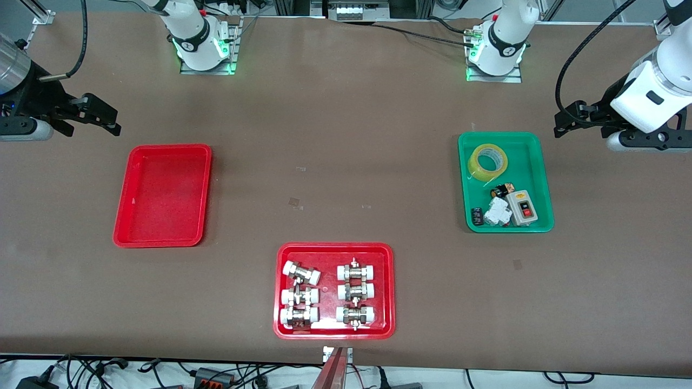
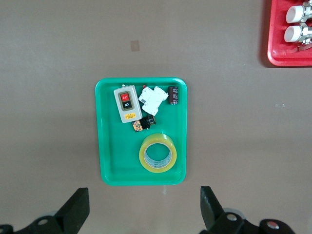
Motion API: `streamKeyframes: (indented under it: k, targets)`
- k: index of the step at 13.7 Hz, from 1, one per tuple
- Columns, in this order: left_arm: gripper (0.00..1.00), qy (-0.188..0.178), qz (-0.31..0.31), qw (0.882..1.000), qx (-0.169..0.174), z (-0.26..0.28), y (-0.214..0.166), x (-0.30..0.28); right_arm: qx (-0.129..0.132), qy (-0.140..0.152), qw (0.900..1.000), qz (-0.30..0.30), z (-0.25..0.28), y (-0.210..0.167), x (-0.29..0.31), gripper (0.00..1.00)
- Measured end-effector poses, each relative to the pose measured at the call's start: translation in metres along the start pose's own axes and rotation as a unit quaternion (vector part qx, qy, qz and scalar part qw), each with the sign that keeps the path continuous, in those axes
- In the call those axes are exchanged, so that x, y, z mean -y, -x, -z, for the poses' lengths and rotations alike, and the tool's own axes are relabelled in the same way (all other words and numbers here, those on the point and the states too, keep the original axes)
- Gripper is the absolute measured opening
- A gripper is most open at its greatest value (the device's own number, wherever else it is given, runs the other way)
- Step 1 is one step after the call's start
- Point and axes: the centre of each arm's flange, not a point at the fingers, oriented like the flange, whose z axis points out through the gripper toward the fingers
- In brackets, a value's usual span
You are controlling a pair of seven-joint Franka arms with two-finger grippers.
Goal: Left arm passes tape to right arm into tray
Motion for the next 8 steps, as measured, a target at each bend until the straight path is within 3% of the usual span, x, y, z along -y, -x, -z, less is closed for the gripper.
streamKeyframes:
  k: [8]
  targets:
    - [1.0, 0.0, 0.0, 1.0, 0.001, -0.001, 0.0, 0.0, -0.017, -0.002, 1.0, 0.003, 0.014, -0.003, 0.003, 1.0]
